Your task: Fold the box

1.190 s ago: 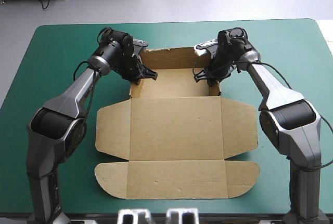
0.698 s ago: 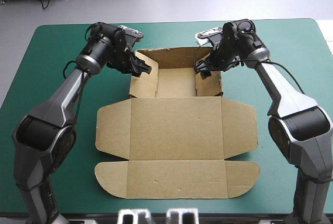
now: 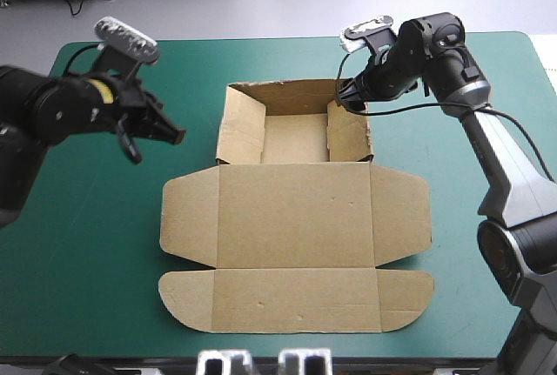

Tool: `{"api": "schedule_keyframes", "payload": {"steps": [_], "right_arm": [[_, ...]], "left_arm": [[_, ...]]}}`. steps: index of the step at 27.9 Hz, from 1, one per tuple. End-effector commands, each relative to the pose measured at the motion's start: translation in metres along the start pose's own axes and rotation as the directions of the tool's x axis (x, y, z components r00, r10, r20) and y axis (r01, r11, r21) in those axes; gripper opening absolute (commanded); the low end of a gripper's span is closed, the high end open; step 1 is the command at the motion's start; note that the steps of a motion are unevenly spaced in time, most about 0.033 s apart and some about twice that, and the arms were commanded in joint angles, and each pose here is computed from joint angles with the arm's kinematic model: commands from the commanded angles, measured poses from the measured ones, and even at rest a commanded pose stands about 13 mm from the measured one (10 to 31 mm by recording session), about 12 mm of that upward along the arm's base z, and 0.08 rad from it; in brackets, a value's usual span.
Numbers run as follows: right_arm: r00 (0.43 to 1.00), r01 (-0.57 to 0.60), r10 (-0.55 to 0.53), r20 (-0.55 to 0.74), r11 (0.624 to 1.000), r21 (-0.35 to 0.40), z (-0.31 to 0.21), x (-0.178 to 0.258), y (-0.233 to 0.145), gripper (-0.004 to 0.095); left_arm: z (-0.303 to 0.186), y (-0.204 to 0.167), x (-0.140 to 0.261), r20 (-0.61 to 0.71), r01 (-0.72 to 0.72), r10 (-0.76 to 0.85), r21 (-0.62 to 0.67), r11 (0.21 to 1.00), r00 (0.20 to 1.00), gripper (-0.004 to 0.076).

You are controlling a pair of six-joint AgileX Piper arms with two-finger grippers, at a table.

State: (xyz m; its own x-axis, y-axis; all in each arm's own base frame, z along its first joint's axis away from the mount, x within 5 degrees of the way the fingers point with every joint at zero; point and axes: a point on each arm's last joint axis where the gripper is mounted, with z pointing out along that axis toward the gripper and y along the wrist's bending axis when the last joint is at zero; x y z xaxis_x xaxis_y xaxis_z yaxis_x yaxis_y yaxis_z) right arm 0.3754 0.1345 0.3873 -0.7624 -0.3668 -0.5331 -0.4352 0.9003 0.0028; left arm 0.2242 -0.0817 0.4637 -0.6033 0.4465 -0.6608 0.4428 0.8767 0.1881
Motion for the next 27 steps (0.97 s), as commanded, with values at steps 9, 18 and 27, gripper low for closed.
{"api": "schedule_keyframes", "payload": {"steps": [9,18,27], "right_arm": [[0.998,-0.01,0.012,-0.064,0.999,0.032,0.039,-0.003,-0.01,0.0719],[0.978,-0.034,0.035,-0.204,0.999,0.011,0.11,0.006,-0.013,0.0716],[0.982,0.043,-0.044,-0.184,0.999,-0.012,0.118,0.001,-0.013,0.0132]], "left_arm": [[-0.029,-0.024,0.129,-0.117,0.047,-0.044,0.021,0.999,0.992,-0.001],[-0.04,-0.024,0.136,-0.079,0.07,-0.069,0.014,0.997,0.994,-0.001],[-0.04,-0.022,0.136,-0.081,0.066,-0.066,-0.004,0.998,0.995,-0.001]]}}
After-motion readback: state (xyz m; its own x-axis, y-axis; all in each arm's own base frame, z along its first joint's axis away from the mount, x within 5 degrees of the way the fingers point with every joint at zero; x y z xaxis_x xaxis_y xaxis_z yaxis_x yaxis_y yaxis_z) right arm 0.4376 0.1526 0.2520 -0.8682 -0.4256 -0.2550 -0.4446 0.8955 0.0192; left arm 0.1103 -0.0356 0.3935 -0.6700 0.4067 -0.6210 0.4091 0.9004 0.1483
